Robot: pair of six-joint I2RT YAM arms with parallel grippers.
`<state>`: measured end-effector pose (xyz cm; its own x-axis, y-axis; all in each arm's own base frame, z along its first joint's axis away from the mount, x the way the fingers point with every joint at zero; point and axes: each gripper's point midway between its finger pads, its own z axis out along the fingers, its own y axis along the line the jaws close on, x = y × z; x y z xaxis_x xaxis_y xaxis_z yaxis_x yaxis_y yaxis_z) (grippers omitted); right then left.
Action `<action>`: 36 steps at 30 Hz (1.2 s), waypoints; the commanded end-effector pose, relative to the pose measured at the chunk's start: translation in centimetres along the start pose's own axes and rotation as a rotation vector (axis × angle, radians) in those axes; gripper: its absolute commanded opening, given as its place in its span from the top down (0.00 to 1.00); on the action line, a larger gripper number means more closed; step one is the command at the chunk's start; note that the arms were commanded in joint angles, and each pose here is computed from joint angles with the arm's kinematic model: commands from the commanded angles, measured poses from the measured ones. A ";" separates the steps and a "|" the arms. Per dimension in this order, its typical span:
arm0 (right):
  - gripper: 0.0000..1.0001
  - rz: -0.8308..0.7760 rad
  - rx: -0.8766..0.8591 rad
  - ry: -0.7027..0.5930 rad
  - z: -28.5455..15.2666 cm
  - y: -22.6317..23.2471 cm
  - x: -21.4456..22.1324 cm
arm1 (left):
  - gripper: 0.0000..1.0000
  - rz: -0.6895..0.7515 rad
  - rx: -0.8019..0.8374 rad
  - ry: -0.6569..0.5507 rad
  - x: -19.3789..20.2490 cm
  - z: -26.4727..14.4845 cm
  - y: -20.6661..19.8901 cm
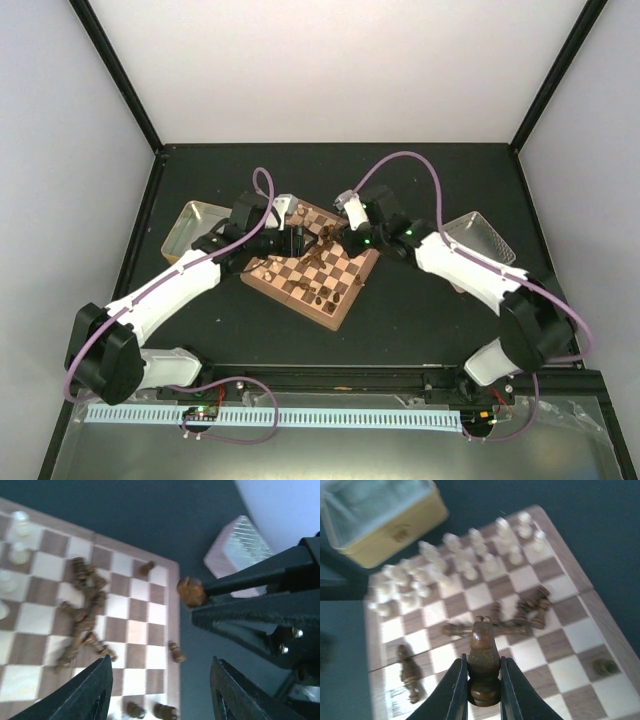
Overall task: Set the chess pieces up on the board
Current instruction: Pick up the chess piece from the chessboard, then place the chess piece on the chessboard.
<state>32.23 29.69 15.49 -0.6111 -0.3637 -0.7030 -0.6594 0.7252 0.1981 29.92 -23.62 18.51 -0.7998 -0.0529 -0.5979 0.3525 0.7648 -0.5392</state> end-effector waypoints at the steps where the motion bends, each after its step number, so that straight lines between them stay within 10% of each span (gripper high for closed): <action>1: 0.90 -0.085 -0.217 -0.119 -3.1 4.0 -1.4 | 0.44 0.065 0.260 -0.032 -1.9 -1.6 -5.3; 9: 0.90 -0.158 -0.454 -0.217 -7.9 8.5 -1.4 | 0.39 0.101 0.416 -0.066 -1.8 -4.0 -8.2; 36: 0.90 -0.172 -0.733 -0.278 -12.9 11.3 -1.6 | 0.80 0.209 0.724 -0.036 0.3 -8.3 -12.7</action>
<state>21.36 31.00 26.46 -0.4345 -0.2176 -0.8740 -0.8995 0.1548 0.4087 21.99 -27.78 27.80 -0.7208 0.0207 -0.6928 0.6773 0.2332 -0.6977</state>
